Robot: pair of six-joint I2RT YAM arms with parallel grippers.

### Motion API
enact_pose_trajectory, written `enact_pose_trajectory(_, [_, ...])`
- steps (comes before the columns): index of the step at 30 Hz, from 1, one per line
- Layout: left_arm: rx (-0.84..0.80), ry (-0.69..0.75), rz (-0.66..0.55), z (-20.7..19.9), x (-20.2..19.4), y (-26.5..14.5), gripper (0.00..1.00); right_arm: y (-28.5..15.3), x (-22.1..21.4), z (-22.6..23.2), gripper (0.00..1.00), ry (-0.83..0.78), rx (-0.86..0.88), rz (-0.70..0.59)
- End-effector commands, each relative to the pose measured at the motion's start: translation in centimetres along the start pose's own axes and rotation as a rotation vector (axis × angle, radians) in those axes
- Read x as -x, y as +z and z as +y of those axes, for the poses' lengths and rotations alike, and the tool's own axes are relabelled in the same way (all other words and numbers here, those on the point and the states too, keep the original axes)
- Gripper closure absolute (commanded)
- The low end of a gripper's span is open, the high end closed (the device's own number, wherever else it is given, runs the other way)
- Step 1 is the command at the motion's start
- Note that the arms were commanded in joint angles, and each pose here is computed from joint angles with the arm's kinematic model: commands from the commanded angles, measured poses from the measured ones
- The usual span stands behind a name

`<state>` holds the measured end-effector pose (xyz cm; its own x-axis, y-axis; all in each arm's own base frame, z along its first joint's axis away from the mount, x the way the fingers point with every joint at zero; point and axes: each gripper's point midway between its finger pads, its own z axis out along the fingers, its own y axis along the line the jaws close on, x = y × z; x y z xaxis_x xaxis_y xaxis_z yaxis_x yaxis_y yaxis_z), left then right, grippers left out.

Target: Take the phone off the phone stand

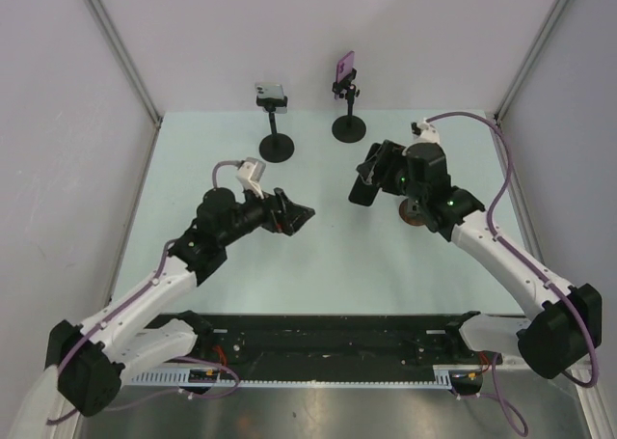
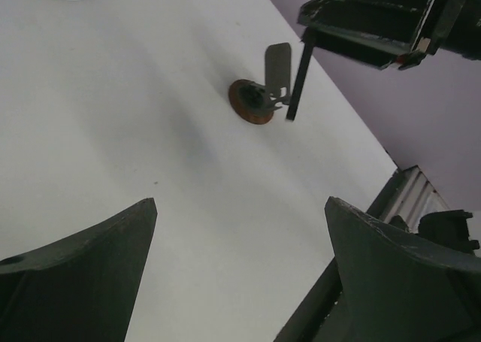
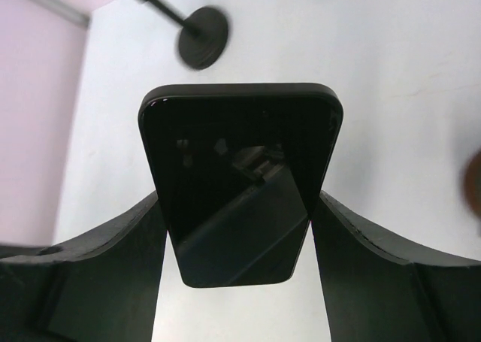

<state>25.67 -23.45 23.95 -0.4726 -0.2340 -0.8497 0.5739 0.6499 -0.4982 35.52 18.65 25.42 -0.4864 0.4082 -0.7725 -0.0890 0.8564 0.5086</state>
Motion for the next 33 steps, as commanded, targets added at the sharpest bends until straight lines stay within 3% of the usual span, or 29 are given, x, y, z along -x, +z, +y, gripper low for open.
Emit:
enact_pose_trajectory(1, [-0.152,0.022,-0.063,-5.4,2.6,1.8,0.00,-1.0,0.4,6.6,1.00,0.173,0.201,-0.018])
enact_pose_trajectory(9, [-0.113,0.120,-0.024,-6.7,0.4,5.5,0.01,-1.9,-2.4,9.2,1.00,0.228,0.275,0.053])
enact_pose_trajectory(15, [-0.054,0.178,-0.009,-6.2,-0.9,6.8,0.16,-2.5,-3.7,9.7,1.00,0.240,0.292,0.091])
enact_pose_trajectory(18, [-0.056,0.186,0.005,-6.2,-1.5,7.0,0.32,-2.9,-3.8,9.6,1.00,0.247,0.293,0.092])
enact_pose_trajectory(22, [-0.063,0.191,0.018,-6.4,-2.0,6.9,0.76,-3.1,-4.0,9.4,1.00,0.249,0.289,0.095])
enact_pose_trajectory(24, [-0.060,0.191,0.007,-6.4,-1.8,6.7,0.90,-3.3,-4.0,9.3,0.98,0.248,0.289,0.095])
enact_pose_trajectory(25, [-0.057,0.191,0.006,-6.3,-1.8,6.7,1.00,-3.4,-4.1,9.2,0.94,0.239,0.289,0.093])
enact_pose_trajectory(27, [-0.059,0.197,-0.005,-6.4,-1.4,6.4,1.00,-3.7,-4.0,9.4,0.82,0.224,0.308,0.092])
enact_pose_trajectory(28, [-0.057,0.200,-0.006,-6.3,-1.5,6.2,1.00,-3.8,-3.9,9.5,0.57,0.211,0.317,0.088])
enact_pose_trajectory(30, [-0.052,0.208,-0.010,-6.1,-1.4,6.0,1.00,-4.1,-4.0,9.9,0.33,0.179,0.347,0.096])
enact_pose_trajectory(31, [-0.047,0.211,-0.006,-5.8,-1.6,5.9,1.00,-4.2,-4.0,9.9,0.14,0.169,0.352,0.092])
enact_pose_trajectory(33, [0.004,0.204,-0.019,-4.4,-1.2,5.5,1.00,-4.6,-3.5,9.8,0.02,0.137,0.358,0.074])
